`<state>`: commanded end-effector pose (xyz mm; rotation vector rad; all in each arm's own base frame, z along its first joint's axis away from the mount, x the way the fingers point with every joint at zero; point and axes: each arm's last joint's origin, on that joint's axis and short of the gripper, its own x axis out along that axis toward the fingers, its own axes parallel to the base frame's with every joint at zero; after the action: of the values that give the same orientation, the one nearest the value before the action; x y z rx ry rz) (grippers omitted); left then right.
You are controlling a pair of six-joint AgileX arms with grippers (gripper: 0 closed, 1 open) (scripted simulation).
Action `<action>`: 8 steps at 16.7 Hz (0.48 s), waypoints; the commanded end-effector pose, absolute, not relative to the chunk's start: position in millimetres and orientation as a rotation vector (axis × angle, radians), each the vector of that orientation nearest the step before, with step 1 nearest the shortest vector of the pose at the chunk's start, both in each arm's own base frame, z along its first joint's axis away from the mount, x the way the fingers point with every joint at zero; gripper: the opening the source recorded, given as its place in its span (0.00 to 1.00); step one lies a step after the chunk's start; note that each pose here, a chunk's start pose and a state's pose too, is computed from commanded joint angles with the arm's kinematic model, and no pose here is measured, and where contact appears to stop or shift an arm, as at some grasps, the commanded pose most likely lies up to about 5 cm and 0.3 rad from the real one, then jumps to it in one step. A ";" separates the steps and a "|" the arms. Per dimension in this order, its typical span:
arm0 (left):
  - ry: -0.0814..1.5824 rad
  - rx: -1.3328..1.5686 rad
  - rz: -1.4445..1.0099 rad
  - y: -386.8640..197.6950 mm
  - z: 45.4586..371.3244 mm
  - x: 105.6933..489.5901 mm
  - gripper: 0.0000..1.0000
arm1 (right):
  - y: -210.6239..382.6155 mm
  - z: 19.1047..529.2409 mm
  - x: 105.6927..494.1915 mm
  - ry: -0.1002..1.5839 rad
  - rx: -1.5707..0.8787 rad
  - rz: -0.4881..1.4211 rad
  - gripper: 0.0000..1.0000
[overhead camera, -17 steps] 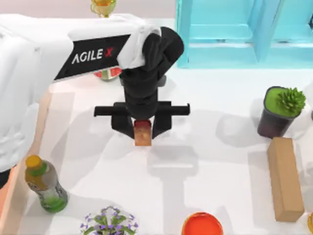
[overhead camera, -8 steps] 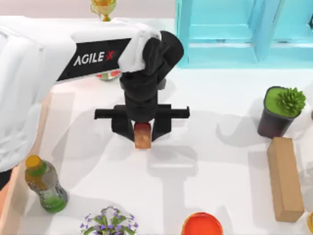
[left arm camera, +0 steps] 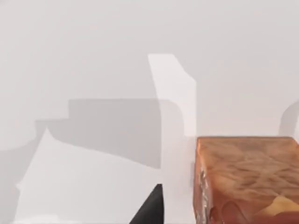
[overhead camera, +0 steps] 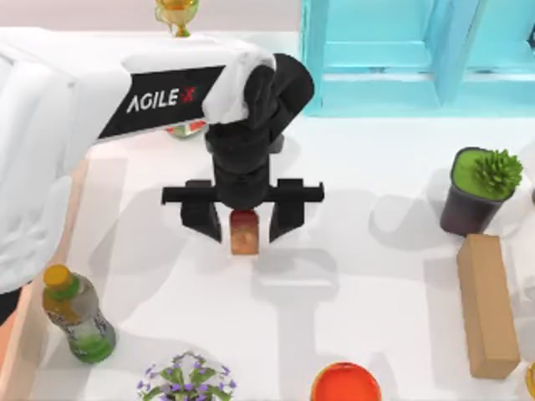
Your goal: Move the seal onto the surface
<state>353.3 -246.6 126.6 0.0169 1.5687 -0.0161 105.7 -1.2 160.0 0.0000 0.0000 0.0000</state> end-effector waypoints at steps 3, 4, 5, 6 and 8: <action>1.569 0.017 -0.016 -246.6 126.6 353.3 1.00 | -1.2 160.0 105.7 0.000 0.000 0.000 1.00; 1.569 0.017 -0.016 -246.6 126.6 353.3 1.00 | -1.2 160.0 105.7 0.000 0.000 0.000 1.00; 1.569 0.017 -0.016 -246.6 126.6 353.3 1.00 | -1.2 160.0 105.7 0.000 0.000 0.000 1.00; 1.569 0.017 -0.016 -246.6 126.6 353.3 1.00 | -1.2 160.0 105.7 0.000 0.000 0.000 1.00; 1.569 0.017 -0.016 -246.6 126.6 353.3 1.00 | -1.2 160.0 105.7 0.000 0.000 0.000 1.00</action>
<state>353.3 -246.6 126.6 0.0169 1.5687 -0.0161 105.7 -1.2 160.0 0.0000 0.0000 0.0000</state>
